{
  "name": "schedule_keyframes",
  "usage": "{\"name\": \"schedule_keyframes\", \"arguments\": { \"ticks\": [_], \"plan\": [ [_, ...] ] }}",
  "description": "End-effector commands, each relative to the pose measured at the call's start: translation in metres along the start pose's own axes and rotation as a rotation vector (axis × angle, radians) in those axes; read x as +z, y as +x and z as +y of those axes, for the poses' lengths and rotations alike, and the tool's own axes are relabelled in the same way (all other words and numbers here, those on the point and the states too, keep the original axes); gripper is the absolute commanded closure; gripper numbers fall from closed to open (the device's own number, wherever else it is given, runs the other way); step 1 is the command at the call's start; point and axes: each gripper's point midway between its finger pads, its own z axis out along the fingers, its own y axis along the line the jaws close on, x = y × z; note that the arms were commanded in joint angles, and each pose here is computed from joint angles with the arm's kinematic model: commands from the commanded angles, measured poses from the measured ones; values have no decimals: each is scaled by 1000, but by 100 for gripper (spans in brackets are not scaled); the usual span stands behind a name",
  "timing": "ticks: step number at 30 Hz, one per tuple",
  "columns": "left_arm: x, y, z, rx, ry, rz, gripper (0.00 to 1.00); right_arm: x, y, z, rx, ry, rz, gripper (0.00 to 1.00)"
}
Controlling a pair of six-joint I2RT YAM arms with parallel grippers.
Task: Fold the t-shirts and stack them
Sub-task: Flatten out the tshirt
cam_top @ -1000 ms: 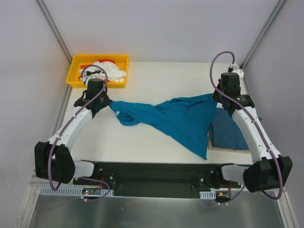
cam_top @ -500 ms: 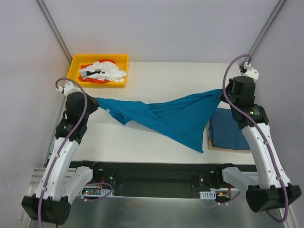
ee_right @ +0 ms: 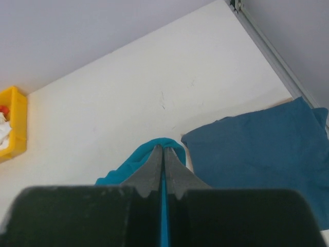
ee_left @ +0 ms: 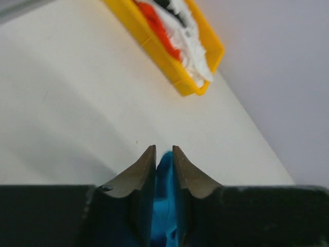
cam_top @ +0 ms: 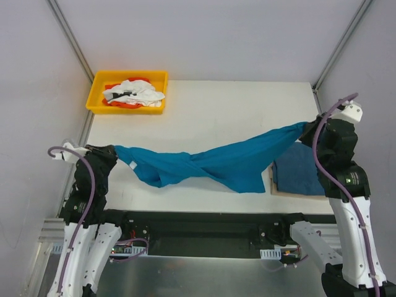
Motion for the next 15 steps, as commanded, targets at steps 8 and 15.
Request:
{"name": "schedule_keyframes", "arguments": {
  "ticks": [8, 15],
  "plan": [
    [23, 82, 67, 96, -361, 322, 1, 77, 98, -4, -91, 120, 344, 100],
    [41, 146, -32, 238, -23, 695, 1, 81, 107, -2, -96, 105, 365, 99]
  ]
}}
